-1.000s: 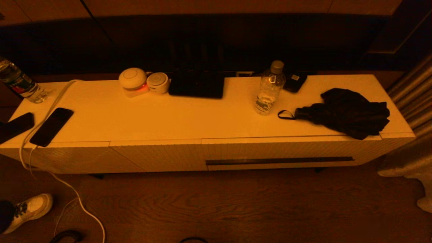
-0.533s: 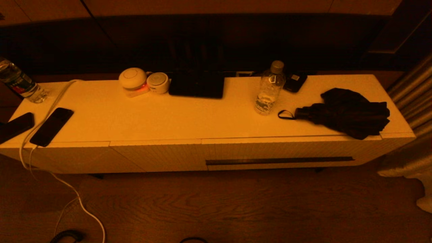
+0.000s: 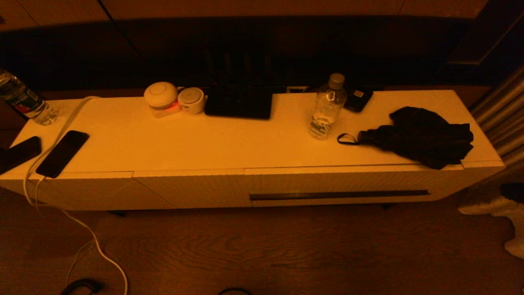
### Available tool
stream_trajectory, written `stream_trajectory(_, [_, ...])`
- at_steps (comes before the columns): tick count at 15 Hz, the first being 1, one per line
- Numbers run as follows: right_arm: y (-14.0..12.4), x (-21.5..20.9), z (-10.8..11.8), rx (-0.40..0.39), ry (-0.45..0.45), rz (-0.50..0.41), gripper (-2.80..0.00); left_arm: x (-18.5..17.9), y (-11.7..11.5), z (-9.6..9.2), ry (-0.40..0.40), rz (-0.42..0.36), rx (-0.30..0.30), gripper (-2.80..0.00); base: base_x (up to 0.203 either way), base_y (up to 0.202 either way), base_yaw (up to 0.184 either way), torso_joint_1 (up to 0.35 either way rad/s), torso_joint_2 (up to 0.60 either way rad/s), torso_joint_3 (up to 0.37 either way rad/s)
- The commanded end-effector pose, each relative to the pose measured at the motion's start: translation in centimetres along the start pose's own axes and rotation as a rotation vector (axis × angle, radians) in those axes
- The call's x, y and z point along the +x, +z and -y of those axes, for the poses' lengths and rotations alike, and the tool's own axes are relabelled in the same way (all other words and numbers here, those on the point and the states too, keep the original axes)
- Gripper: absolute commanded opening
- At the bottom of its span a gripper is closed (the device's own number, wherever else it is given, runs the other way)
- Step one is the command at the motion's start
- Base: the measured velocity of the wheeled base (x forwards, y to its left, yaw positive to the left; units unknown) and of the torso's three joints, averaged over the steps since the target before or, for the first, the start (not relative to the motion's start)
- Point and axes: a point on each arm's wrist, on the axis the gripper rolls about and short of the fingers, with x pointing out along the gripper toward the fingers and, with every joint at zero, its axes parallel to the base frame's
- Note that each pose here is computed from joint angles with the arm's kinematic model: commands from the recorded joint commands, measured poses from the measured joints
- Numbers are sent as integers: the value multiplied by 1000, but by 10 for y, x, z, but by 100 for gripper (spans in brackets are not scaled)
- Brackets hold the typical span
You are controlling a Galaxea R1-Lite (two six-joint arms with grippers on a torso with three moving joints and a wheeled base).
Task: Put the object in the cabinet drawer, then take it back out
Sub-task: Open the drawer
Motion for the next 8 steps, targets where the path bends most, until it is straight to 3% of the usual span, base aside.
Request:
stream_trajectory(1, [9,44,-7,-72,139,-65,-280,0,0,0,0,0,0,-280,0,0,0,0,0,0])
stream_trajectory(4, [22,90,-24,-181,245,-138,-280,0,0,0,0,0,0,-280,0,0,0,0,0,0])
stream_trajectory(8, [18,153,-45,-333,363,-237,-280,0,0,0,0,0,0,-280,0,0,0,0,0,0])
